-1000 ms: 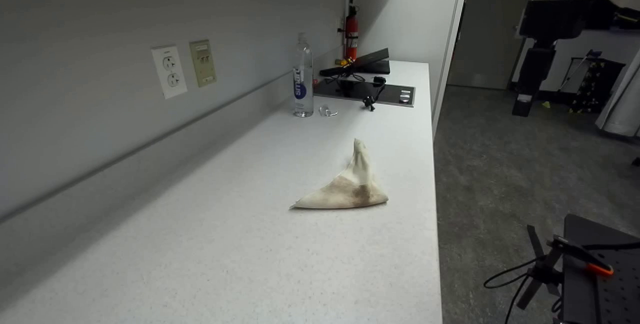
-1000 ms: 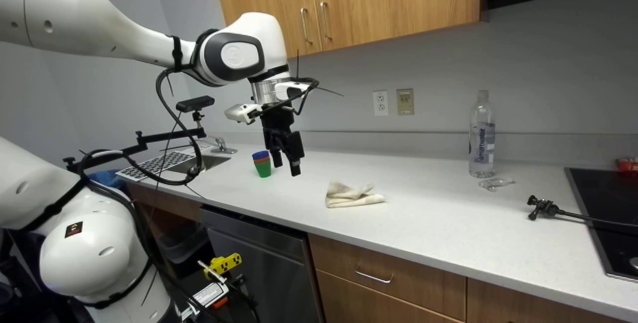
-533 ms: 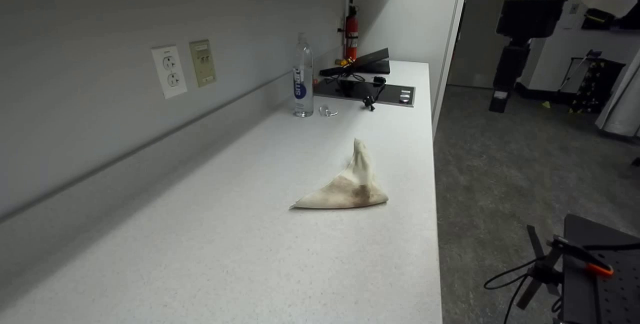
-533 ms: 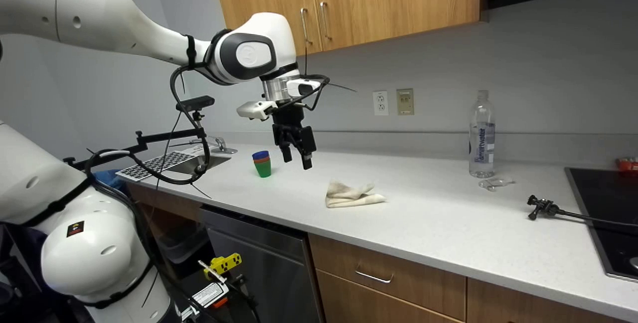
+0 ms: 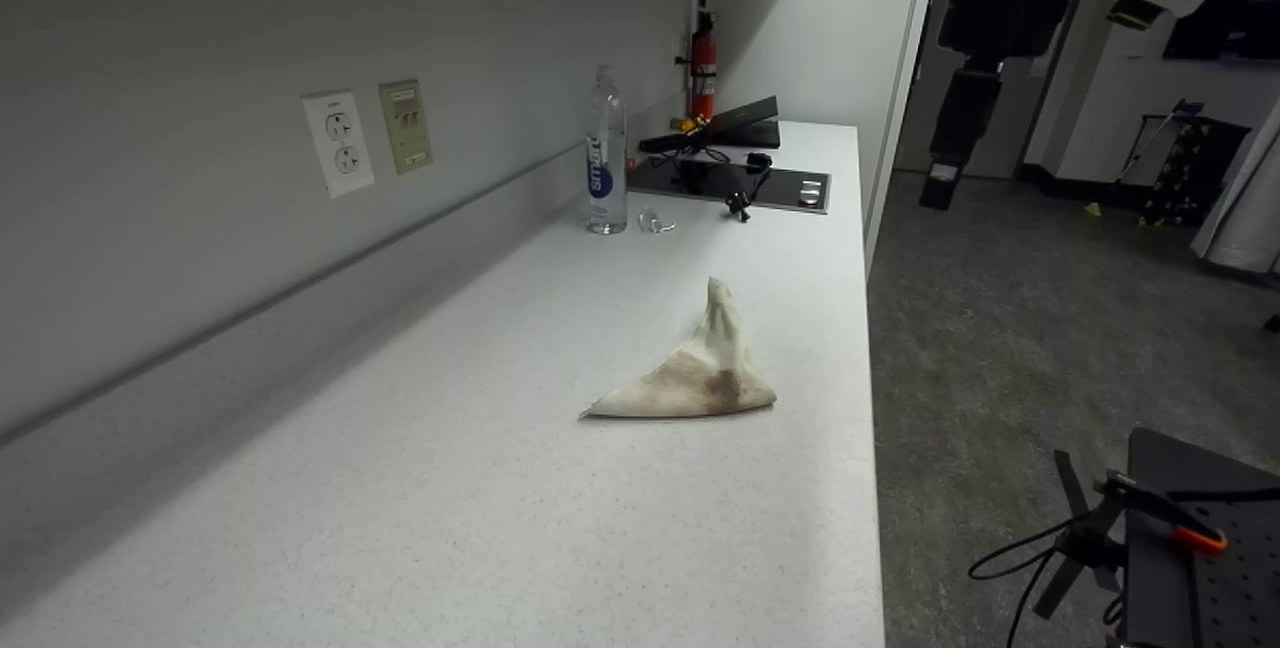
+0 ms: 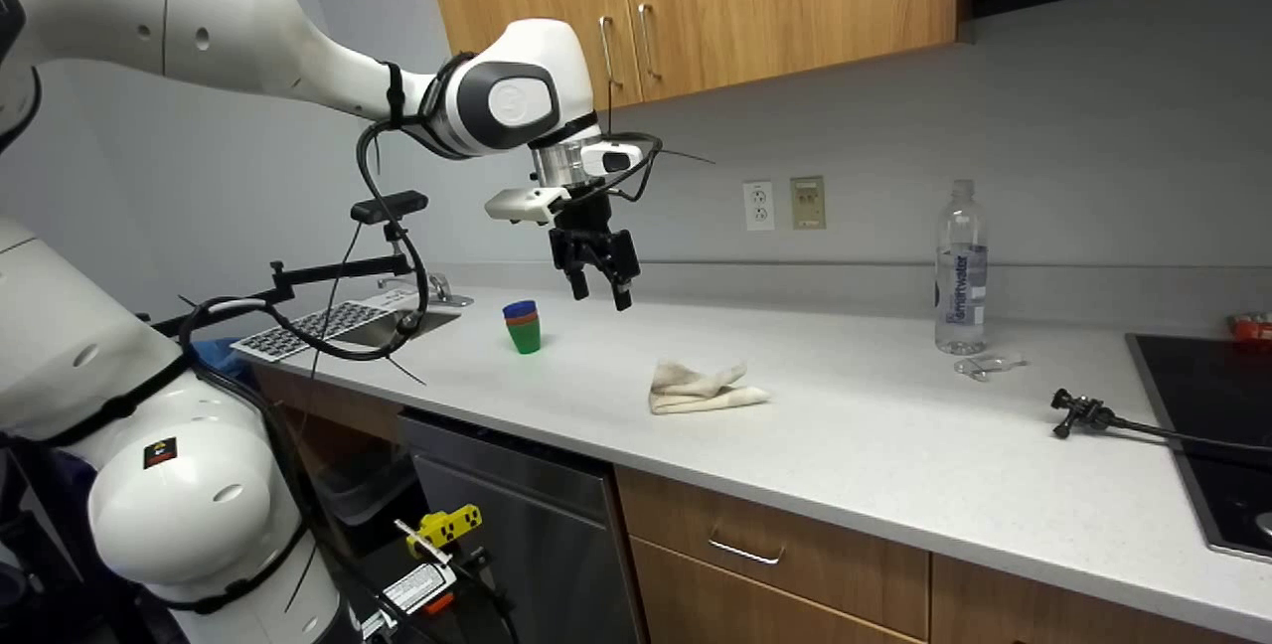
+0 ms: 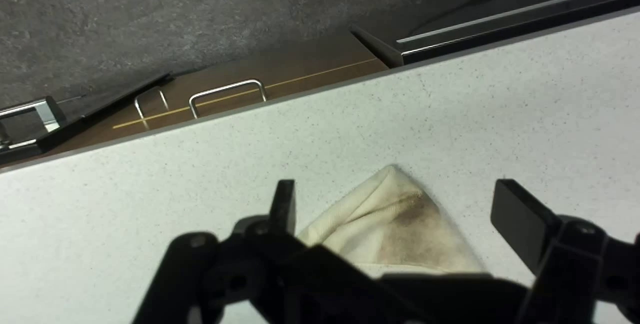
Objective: Unfold the towel
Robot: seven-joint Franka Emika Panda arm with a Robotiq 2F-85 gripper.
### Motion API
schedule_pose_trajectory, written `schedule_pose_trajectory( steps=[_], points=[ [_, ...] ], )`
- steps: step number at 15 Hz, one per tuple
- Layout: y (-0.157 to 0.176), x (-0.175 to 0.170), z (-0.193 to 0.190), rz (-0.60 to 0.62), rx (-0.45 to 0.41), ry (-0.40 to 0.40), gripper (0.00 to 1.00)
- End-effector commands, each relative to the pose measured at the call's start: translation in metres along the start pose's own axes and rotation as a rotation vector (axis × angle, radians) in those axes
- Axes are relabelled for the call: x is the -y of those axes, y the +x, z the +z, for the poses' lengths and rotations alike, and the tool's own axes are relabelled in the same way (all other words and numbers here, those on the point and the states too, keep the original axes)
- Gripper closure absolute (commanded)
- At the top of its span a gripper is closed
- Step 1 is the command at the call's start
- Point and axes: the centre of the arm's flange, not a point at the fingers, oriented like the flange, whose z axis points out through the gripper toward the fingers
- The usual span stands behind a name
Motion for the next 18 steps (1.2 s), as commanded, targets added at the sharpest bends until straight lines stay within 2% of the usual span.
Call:
schedule_pose_trajectory(
  steps=[1,5,11,15,17,18],
  points=[
    [0.000,0.000,0.000,0.000,0.000,0.000,0.00],
    [0.016,-0.010,0.012,0.052,0.010,-0.008,0.00],
    [0.078,-0.025,0.048,0.094,-0.032,-0.014,0.00],
    [0.114,-0.023,0.073,0.081,-0.057,0.005,0.00],
    [0.117,-0.020,0.076,0.072,-0.057,0.000,0.00],
    [0.100,-0.022,0.079,0.073,-0.043,-0.001,0.00]
  ],
)
